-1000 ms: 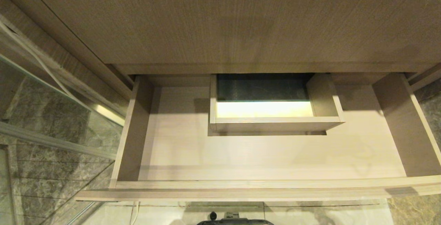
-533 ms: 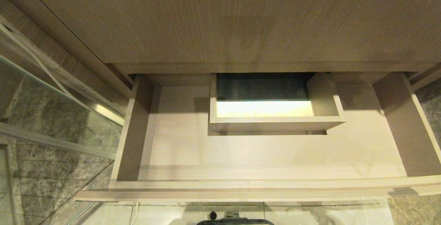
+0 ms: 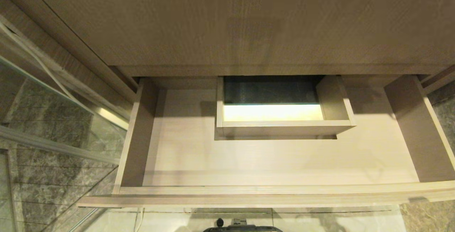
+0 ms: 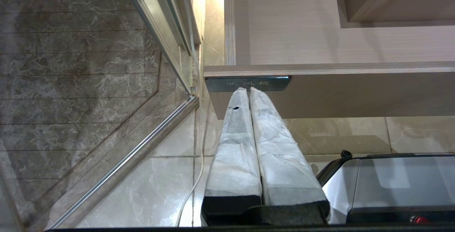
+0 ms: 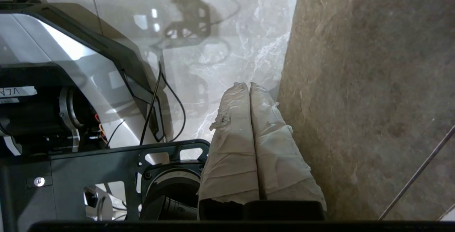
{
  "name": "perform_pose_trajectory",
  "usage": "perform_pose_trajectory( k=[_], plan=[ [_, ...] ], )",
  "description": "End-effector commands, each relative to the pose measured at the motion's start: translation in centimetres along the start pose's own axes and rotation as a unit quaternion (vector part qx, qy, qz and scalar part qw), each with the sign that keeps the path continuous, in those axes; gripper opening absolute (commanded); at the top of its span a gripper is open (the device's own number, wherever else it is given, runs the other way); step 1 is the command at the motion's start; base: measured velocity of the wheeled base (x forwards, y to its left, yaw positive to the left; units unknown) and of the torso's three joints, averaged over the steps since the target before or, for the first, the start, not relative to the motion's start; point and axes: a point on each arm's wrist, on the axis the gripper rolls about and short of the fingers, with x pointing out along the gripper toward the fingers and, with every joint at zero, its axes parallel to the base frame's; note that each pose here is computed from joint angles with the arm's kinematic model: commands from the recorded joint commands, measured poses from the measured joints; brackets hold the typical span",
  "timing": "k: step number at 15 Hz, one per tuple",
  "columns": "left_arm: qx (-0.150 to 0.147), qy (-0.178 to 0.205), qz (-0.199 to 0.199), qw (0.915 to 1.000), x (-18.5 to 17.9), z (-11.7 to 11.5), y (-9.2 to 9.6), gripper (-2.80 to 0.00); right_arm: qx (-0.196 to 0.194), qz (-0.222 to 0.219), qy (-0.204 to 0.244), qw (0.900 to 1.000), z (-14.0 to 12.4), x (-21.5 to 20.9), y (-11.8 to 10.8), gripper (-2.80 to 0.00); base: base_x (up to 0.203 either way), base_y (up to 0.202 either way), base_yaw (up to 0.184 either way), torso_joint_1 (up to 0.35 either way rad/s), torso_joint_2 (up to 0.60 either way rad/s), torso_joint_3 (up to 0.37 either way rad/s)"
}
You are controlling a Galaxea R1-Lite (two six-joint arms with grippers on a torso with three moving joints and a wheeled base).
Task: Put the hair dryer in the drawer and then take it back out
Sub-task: Close the drawer
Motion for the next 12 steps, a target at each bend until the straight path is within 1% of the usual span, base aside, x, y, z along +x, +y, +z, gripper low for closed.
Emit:
perform_pose_trajectory(
  k=[1,3,5,11,12],
  plan=[
    [0.000,0.000,0.000,1.0000,0.00,0.00,0.00,-2.80,0.000,0.002,0.003,1.000,0.07,0.05,-0.04,-2.80,0.000,0.000,0.000,0.000,0.00,0.000],
    [0.000,0.000,0.000,1.0000,0.00,0.00,0.00,-2.80,-0.001,0.003,0.004,1.000,-0.18,-0.01,0.10,-2.80,0.000,0.000,0.000,0.000,0.00,0.000],
    [0.000,0.000,0.000,1.0000,0.00,0.00,0.00,-2.80,-0.002,0.002,0.003,1.000,0.23,0.07,-0.13,-2.80,0.000,0.000,0.000,0.000,0.00,0.000],
    [0.000,0.000,0.000,1.0000,0.00,0.00,0.00,-2.80,0.004,0.012,0.022,1.000,0.10,0.51,-0.13,-2.80,0.000,0.000,0.000,0.000,0.00,0.000],
    [0.000,0.000,0.000,1.0000,0.00,0.00,0.00,-2.80,0.003,0.012,0.020,1.000,0.23,0.56,-0.19,-2.80,0.000,0.000,0.000,0.000,0.00,0.000]
  ],
)
